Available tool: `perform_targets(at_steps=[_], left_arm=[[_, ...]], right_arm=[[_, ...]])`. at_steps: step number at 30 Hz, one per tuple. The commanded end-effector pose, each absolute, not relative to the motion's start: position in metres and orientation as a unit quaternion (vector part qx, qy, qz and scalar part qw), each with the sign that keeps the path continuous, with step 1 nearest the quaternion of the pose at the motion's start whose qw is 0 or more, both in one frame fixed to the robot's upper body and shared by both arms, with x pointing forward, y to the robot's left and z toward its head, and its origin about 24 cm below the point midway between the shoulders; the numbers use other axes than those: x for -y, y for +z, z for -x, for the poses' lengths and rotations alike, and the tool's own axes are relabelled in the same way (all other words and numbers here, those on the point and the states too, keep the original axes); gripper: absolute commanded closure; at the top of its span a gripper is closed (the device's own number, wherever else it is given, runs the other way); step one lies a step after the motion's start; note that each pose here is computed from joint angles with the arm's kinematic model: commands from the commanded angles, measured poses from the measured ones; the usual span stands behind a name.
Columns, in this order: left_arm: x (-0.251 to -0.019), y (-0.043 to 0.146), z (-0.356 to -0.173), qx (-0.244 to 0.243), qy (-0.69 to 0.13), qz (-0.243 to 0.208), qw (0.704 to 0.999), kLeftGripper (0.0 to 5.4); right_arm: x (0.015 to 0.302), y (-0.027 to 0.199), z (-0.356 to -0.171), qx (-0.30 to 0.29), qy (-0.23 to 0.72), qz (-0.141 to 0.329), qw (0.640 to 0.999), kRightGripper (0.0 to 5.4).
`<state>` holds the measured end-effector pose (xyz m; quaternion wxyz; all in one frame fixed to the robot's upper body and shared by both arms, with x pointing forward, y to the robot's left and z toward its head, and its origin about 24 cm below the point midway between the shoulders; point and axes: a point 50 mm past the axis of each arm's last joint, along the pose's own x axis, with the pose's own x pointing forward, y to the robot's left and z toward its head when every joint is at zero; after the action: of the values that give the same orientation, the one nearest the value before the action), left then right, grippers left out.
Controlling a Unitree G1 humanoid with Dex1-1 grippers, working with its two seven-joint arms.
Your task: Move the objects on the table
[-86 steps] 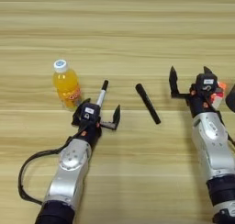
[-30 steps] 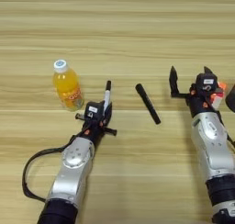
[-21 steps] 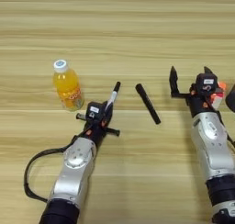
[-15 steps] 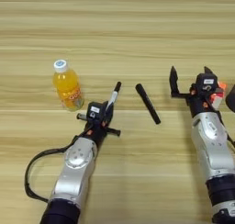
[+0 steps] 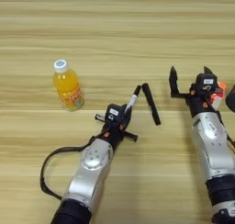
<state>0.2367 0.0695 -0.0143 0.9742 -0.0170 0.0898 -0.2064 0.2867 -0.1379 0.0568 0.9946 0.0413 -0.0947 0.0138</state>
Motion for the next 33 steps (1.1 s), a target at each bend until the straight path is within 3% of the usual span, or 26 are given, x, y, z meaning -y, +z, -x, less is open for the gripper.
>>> perform_targets(at_steps=[1,3,5,25,33], left_arm=[[-0.058,-0.047,-0.217,-0.191,-0.198,0.047,0.96,4.89],[-0.062,-0.046,-0.219,-0.188,-0.192,0.045,0.962,4.89],[-0.064,-0.045,-0.219,-0.185,-0.189,0.043,0.963,4.49],[-0.072,-0.022,-0.231,-0.11,-0.186,0.034,0.976,2.53],[-0.09,0.012,-0.238,0.017,-0.197,0.059,0.979,1.74]], right_arm=[[0.137,0.058,-0.288,0.097,0.013,-0.044,0.994,0.0],[0.136,0.058,-0.288,0.096,0.016,-0.042,0.994,0.0],[0.135,0.058,-0.287,0.095,0.018,-0.041,0.994,0.0],[0.129,0.053,-0.279,0.078,0.048,-0.011,0.996,0.0],[0.127,0.05,-0.269,0.065,0.061,-0.001,0.996,0.0]])
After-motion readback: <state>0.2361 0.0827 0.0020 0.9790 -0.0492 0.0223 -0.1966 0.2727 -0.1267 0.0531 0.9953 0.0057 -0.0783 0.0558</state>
